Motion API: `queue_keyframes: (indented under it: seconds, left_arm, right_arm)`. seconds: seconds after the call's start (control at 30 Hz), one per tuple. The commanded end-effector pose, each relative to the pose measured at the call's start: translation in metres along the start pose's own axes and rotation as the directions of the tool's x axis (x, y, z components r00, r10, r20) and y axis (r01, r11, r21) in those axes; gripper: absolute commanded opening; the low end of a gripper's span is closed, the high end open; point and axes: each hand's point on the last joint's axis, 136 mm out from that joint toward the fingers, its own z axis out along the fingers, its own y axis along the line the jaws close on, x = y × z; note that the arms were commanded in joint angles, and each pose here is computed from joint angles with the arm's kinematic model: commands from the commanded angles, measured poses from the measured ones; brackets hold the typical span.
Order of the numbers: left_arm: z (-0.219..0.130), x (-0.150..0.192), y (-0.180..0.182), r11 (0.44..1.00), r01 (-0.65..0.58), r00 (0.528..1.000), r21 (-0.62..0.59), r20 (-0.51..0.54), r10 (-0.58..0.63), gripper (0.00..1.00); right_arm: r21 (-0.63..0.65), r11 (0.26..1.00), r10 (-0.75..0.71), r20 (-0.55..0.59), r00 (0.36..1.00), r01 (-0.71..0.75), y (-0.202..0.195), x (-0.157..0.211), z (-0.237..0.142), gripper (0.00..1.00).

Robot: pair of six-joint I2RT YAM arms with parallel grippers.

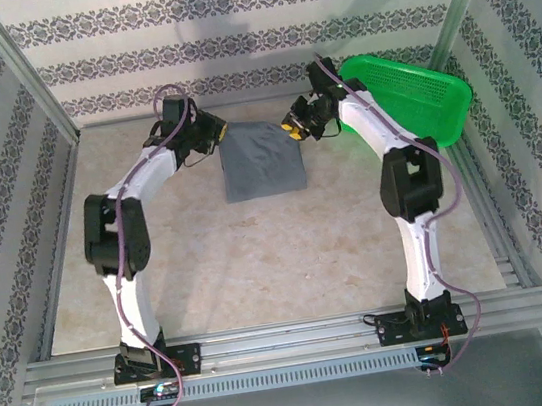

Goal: Fold and stack the t-shirts

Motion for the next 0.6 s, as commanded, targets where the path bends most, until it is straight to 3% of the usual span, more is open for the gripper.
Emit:
queue_keyframes:
  seconds: [0.0,0.1,0.2,0.4,0.5,0.57]
  left_arm:
    - [0.016,-0.016,0.001,1.0,-0.027,0.999,-0.011,-0.017,0.027,0.33]
    - [-0.004,-0.014,0.002,0.998,-0.048,0.999,-0.036,0.02,0.049,0.48]
    - [-0.028,0.008,0.015,0.999,-0.019,1.0,-0.041,0.016,0.02,0.51]
    - [-0.044,0.111,0.061,0.988,0.149,0.983,-0.044,-0.099,-0.152,0.51]
    - [-0.033,0.156,0.061,0.969,0.248,0.962,0.0,-0.121,-0.247,0.52]
    - [-0.019,0.179,0.052,0.956,0.291,0.951,0.028,-0.121,-0.285,0.58]
  right_arm:
    - [-0.002,0.998,-0.063,0.021,0.998,0.063,0.009,-0.025,0.0,0.39]
    - [-0.012,0.989,-0.149,0.035,0.988,0.149,0.021,-0.028,-0.018,0.44]
    - [0.021,0.983,-0.183,0.041,0.982,0.182,0.011,-0.014,-0.039,0.45]
    - [-0.059,0.973,-0.217,0.098,0.971,0.223,-0.018,0.042,-0.072,0.46]
    - [-0.111,0.968,-0.214,0.091,0.973,0.223,-0.034,0.07,-0.079,0.47]
    - [-0.125,0.968,-0.208,0.079,0.975,0.216,-0.049,0.085,-0.084,0.48]
